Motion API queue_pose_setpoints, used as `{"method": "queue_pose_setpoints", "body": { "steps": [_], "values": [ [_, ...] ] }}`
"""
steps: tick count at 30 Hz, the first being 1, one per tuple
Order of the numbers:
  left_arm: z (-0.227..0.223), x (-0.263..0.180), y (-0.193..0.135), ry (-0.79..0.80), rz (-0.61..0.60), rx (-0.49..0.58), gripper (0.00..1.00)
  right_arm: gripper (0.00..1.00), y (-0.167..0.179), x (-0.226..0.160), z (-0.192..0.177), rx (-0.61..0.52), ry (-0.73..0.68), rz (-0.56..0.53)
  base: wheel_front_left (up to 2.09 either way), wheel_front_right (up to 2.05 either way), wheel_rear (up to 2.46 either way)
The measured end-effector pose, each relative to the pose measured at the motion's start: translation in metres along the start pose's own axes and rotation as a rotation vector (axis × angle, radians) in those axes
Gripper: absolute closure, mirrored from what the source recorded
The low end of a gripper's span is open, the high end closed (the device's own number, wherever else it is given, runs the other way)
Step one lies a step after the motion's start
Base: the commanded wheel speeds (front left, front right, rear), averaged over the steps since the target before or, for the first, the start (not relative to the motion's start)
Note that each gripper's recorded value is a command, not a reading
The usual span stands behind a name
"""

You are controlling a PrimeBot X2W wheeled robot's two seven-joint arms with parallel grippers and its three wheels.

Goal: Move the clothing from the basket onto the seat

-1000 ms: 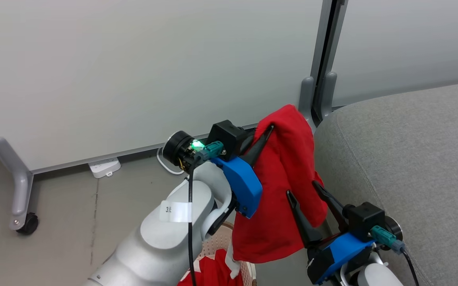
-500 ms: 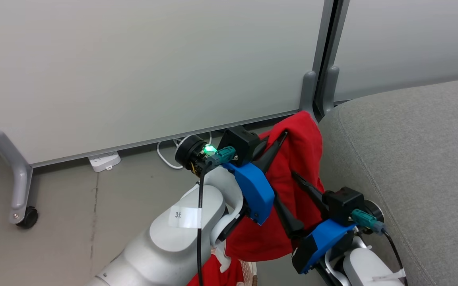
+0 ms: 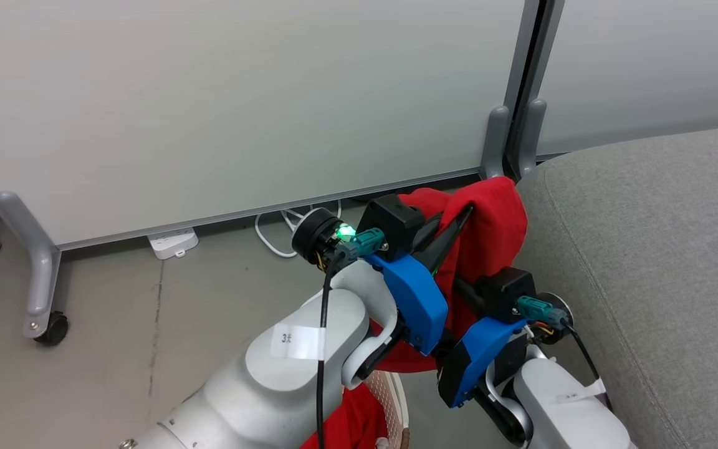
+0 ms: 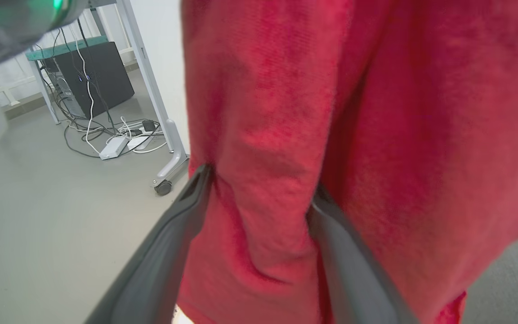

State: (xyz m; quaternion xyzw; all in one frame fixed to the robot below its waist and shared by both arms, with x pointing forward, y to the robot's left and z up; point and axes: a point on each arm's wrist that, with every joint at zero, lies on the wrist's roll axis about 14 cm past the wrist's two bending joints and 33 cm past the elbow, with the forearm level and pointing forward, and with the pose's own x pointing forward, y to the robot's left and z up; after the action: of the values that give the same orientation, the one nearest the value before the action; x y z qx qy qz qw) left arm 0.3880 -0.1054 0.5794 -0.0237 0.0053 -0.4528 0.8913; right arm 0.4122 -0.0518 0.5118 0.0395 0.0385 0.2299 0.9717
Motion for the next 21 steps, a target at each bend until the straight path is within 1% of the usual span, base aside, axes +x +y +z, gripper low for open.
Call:
{"method": "queue_pose_setpoints", "body": {
  "steps": [1, 9, 21],
  "values": [
    [-0.0002, 0.0002, -0.0004, 0.001, -0.001, 0.001, 1.0, 1.0, -0.0003, 0.001, -0.0005, -0.005, 0.003, 0.001, 0.0, 0.0, 0.0],
    [0.0, 0.0008, 0.0003, 0.0, 0.005, 0.0, 1.0, 1.0, -0.0054, 0.0015, -0.0058, -0.025, 0.022, -0.008, 0.0, 0.0, 0.0],
    [0.0008, 0.0037, 0.0013, -0.006, 0.014, -0.003, 1.0, 1.0, -0.0095, -0.0019, -0.0047, -0.037, 0.013, -0.018, 0.0, 0.0, 0.0]
  ]
}}
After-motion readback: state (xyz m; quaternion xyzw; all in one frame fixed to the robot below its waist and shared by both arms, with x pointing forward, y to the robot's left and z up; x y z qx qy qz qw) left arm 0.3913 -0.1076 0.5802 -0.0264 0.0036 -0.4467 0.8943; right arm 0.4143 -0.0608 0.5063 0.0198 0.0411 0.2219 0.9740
